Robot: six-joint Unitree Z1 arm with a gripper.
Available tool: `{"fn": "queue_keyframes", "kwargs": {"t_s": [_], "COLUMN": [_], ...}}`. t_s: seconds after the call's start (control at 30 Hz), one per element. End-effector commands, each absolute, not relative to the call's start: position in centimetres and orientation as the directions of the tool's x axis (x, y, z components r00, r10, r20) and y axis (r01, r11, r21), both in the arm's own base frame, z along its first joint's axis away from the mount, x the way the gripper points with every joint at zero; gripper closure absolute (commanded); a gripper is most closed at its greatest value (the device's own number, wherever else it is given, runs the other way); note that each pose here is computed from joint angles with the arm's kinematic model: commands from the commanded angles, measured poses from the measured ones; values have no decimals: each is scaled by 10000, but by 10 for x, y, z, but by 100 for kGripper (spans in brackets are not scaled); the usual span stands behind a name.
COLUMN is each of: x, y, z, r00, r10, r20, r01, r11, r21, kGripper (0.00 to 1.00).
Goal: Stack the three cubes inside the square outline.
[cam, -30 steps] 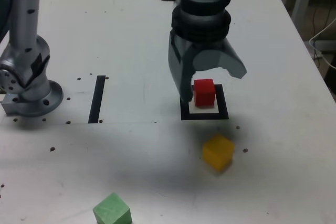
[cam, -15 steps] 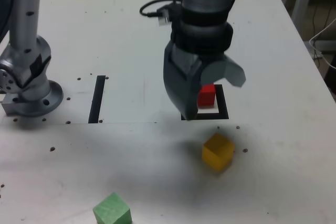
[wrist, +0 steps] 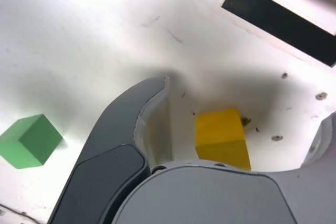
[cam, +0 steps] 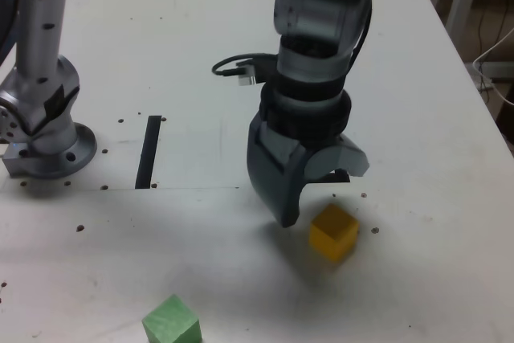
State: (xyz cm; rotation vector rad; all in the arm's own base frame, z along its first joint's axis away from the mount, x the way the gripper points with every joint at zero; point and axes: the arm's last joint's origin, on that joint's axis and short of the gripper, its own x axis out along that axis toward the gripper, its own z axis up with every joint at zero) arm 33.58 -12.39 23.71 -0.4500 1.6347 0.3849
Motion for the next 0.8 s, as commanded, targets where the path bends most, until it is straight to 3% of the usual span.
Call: {"fn": "queue_keyframes", "kwargs": {"t_s": [0.0,0.23,0.53,0.77], "x": [338,345,355,358], "y": [-125,-134,-158,-163], "z": [232,226,225,212], "r00": [-975,-1036,-861,-1095], "r10": [-620,-659,-869,-1127], "r20": [-9933,-9924,-9925,-9876], "r01": [-5191,-5468,-5483,-5482], "r11": [8547,8372,8359,8356], "r21": [-24,15,-256,-346], "kGripper": [1,1,3,11]}}
